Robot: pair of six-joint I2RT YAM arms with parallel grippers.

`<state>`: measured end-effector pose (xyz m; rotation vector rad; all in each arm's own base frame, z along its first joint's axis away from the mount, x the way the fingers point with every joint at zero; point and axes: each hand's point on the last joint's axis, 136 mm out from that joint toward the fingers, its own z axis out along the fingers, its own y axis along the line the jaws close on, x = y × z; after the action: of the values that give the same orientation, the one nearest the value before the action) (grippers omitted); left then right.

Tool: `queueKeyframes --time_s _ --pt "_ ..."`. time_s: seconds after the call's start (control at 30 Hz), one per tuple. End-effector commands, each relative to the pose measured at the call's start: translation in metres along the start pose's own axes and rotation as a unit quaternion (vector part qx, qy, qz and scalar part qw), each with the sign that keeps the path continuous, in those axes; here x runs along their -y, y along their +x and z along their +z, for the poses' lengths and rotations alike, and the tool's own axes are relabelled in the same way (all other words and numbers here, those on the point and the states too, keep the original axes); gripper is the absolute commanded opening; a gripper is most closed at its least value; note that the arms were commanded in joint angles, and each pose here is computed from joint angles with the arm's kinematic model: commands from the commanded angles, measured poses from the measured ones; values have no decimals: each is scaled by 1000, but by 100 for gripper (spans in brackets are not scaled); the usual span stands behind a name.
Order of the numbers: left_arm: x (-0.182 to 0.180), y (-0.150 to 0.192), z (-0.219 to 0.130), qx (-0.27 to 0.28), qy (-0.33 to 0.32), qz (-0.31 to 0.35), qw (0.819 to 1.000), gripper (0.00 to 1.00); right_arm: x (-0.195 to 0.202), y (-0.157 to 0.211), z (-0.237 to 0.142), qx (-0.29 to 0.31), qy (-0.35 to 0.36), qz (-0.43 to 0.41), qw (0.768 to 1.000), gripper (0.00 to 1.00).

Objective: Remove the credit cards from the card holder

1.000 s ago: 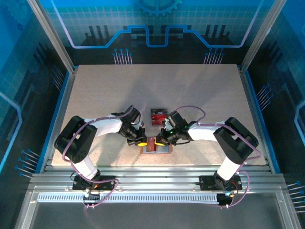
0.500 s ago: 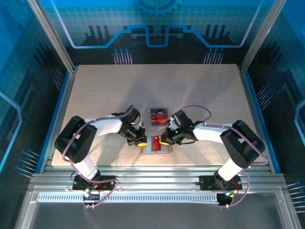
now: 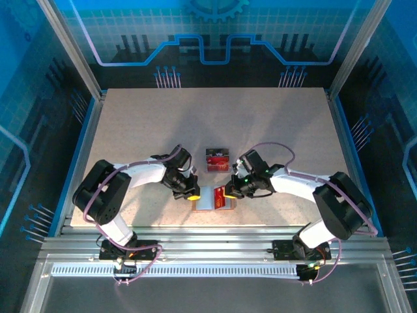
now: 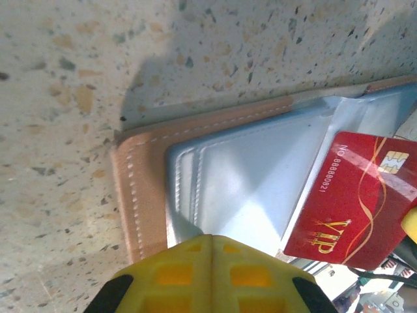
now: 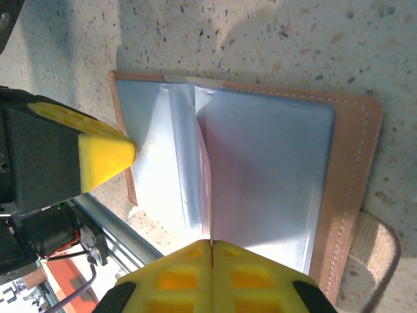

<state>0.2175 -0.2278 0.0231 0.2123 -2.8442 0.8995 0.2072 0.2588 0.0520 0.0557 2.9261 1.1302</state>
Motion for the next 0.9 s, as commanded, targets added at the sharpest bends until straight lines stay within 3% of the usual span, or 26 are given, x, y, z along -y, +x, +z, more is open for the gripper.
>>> queueKeyframes --time_s 0.0,0.27,0.43,0.63,0.87 --pt "-5 4 -7 4 -11 -14 1000 5 -3 -3 -14 7 7 -9 1000 0" --pt "16 -3 -19 23 20 -6 1000 7 -19 -4 -37 8 25 -67 997 0" --pt "16 -7 -26 41 19 -4 999 8 -32 -2 -55 -26 61 -179 982 0" --pt "3 -12 -37 61 24 -17 998 8 -36 -8 -74 -51 127 -348 928 0" --pt "-8 -13 -45 73 29 -28 997 9 -38 -27 -83 -121 186 -493 841 0"
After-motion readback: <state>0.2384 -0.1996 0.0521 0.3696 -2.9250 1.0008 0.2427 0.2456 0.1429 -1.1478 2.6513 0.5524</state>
